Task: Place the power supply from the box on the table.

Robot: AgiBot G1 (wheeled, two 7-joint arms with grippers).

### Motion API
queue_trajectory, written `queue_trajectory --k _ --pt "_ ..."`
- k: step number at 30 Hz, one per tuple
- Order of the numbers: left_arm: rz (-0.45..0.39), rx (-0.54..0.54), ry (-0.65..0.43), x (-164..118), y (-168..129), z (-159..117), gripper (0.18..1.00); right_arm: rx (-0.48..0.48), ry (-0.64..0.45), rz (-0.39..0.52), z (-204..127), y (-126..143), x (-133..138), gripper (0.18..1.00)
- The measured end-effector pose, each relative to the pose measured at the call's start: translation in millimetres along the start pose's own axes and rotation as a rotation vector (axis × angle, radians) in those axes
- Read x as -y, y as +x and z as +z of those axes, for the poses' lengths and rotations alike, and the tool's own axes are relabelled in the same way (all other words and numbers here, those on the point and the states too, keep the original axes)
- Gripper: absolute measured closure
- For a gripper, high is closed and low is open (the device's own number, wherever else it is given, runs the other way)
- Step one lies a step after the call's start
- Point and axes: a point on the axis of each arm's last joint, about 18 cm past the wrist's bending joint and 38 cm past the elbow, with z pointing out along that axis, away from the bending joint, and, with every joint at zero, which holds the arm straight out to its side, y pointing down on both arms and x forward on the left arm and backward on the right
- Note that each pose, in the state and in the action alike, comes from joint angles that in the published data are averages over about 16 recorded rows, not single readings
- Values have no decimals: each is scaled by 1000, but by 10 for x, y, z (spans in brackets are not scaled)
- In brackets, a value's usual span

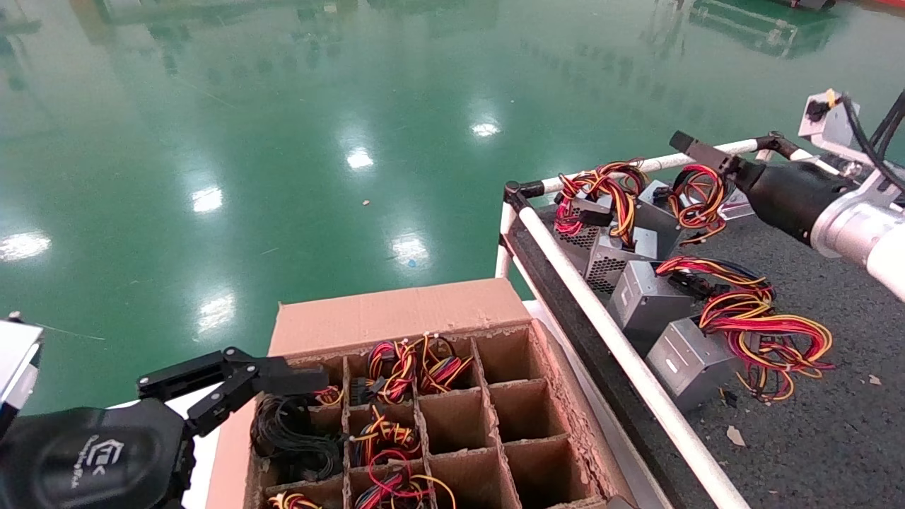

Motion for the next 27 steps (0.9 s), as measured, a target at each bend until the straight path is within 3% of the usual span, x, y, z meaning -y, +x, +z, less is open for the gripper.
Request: queue_trajectory --k 16,27 --pt "0 0 0 0 0 0 184 10 -102 -12 -108 60 -258 179" --pt "0 0 0 0 0 0 184 -5 -135 -26 -340 223 -128 179"
